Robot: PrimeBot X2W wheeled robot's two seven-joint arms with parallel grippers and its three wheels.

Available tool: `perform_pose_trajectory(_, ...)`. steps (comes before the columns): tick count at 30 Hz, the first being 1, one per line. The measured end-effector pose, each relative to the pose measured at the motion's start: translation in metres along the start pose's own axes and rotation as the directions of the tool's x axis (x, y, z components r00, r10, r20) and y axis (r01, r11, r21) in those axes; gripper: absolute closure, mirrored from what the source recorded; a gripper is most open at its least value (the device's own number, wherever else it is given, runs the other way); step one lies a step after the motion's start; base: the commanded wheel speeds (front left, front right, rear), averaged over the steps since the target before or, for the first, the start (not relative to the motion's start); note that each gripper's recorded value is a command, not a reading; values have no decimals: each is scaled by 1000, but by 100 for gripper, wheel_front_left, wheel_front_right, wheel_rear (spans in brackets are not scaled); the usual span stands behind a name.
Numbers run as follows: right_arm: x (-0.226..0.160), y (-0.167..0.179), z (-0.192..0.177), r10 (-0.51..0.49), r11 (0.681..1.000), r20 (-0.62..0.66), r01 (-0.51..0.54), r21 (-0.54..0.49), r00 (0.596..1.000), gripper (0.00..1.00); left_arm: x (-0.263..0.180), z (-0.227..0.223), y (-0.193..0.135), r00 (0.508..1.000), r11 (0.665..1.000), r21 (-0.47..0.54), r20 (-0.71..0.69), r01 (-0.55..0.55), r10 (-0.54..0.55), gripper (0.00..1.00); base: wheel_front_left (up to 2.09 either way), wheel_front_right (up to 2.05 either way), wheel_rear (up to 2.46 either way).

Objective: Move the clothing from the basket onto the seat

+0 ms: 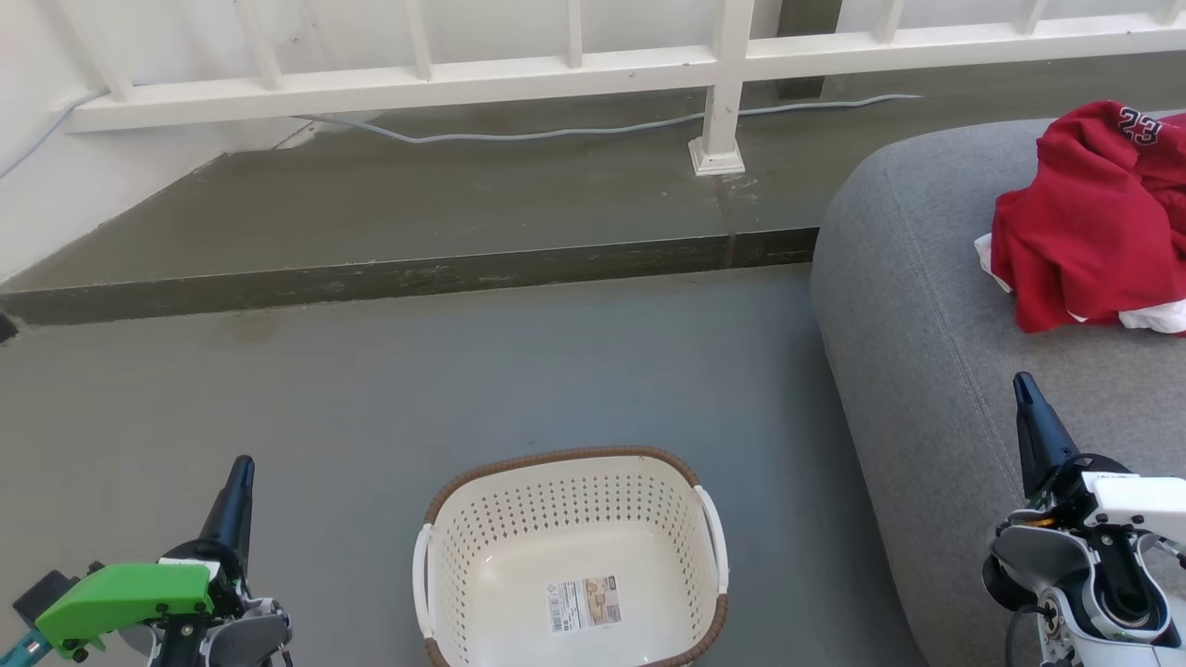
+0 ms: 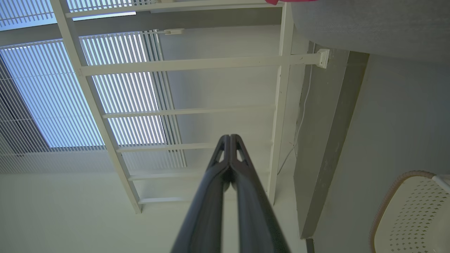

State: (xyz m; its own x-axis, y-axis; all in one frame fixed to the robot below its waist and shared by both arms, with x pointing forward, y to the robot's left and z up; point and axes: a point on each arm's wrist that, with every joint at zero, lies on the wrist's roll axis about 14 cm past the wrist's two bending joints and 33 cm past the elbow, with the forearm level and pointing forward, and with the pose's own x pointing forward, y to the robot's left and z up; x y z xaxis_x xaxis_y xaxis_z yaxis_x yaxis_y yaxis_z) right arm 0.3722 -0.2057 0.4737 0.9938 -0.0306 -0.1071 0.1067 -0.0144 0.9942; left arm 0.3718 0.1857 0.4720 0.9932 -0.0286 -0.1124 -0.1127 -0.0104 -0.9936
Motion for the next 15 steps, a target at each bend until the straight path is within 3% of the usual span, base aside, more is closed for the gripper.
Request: perform_pose_trajectory(15,0,0,0,0,1000,0,0,0,1000,100,0,0,0,1000,1000,-1,2,1,-1,100,0,0,0)
